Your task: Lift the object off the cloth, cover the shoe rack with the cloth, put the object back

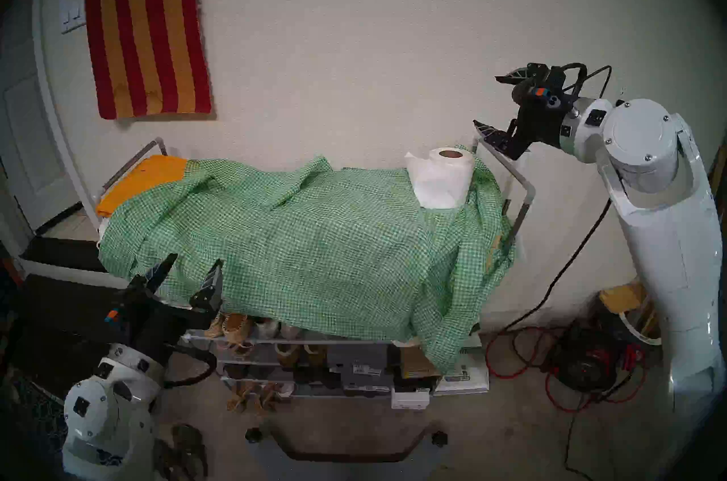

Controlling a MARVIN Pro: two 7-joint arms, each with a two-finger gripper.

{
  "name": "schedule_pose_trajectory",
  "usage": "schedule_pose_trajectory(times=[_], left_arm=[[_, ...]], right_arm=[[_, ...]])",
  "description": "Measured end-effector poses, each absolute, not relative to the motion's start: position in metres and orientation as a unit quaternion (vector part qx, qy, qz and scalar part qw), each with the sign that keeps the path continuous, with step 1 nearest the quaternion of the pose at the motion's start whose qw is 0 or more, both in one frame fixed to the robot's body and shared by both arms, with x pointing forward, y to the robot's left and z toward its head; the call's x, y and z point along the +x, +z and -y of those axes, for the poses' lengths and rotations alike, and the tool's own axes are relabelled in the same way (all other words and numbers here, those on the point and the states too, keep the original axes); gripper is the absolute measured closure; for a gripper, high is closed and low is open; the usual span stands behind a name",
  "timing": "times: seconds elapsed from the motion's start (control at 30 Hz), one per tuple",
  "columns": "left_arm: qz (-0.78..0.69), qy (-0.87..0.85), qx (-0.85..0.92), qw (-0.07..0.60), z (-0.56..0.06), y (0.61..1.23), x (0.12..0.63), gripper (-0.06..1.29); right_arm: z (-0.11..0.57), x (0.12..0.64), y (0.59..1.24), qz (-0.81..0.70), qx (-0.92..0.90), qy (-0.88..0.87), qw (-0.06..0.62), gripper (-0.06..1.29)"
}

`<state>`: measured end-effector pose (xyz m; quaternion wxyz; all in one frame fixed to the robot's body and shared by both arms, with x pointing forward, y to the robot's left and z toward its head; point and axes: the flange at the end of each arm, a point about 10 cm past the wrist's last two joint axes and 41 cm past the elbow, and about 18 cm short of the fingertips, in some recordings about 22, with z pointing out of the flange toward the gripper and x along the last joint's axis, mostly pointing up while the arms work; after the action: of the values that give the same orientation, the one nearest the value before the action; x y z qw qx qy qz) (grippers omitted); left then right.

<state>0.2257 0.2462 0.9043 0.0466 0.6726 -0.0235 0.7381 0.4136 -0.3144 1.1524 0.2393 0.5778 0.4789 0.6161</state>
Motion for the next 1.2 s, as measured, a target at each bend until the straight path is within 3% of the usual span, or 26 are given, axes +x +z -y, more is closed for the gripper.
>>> schedule_pose_trajectory(times=[1.2], left_arm=[[0.024, 0.738, 0.673, 0.047, -0.246, 0.904, 0.226, -0.04]], right_arm=[[0.28, 0.425, 1.168, -0.536, 0.643, 0.51, 0.2, -0.02]])
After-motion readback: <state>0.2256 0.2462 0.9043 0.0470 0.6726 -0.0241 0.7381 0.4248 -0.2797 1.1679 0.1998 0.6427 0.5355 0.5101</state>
